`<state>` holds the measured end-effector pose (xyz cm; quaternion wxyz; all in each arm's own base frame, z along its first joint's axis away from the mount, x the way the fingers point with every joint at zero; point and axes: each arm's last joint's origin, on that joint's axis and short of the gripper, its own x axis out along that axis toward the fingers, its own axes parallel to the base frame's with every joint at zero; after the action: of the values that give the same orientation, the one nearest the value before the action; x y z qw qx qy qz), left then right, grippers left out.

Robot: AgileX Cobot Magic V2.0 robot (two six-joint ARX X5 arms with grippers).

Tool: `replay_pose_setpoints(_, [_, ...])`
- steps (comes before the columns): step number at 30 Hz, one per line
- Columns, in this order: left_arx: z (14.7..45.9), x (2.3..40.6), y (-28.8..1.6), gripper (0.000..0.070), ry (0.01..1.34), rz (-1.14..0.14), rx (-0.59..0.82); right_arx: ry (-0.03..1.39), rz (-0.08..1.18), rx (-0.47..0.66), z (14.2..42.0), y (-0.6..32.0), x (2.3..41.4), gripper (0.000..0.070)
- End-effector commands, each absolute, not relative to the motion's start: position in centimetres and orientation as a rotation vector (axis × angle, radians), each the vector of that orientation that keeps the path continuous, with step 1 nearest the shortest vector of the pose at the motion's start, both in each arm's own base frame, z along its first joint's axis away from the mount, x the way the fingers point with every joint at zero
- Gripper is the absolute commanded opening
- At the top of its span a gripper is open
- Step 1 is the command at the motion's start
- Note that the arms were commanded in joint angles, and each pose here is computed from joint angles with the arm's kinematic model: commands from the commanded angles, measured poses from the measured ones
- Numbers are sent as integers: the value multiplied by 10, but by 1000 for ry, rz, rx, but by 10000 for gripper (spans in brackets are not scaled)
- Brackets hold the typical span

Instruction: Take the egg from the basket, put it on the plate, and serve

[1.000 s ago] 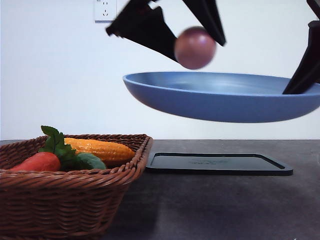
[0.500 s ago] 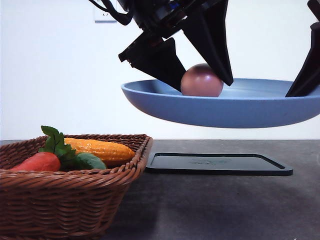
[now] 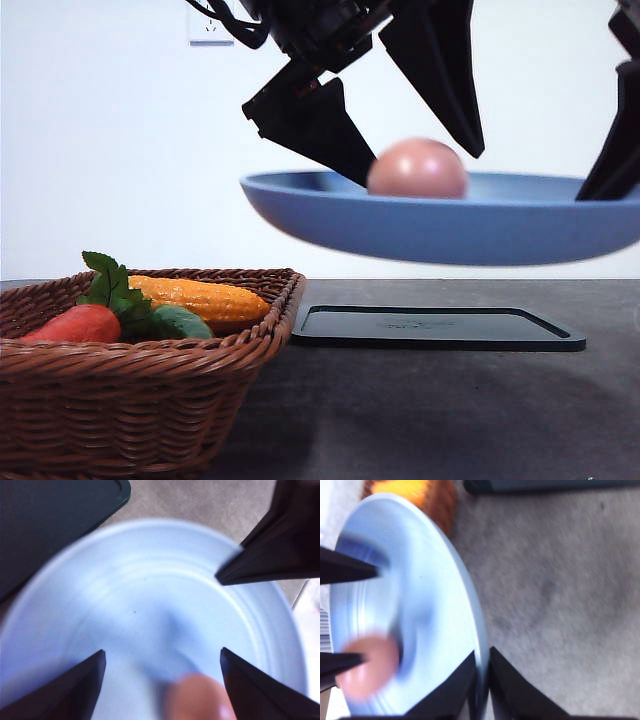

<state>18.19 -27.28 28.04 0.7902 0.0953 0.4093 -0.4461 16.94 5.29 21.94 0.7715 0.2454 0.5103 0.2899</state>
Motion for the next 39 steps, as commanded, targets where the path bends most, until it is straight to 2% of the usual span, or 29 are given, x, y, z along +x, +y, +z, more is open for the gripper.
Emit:
replay_pose_setpoints(1, [296,178,-270,470,830,-982,192,1106,650,530,221,55,174,0])
replay_pose_setpoints(11, [359,158,-209,456,653,-919,103,1137,639,554,206,54,200,0])
replay_pose_setpoints(21, [413,120,-144,456,410,-913,-15,1067,586,564,218,42,270,0])
replay_pose_setpoints(30, [429,96,-117,456,307,-928,-58,1084,522,603,202,27,347,0])
replay_pose_setpoints(39, [427,94,-114,456,332,-925,-48,1156,469,654,168,18,399,0])
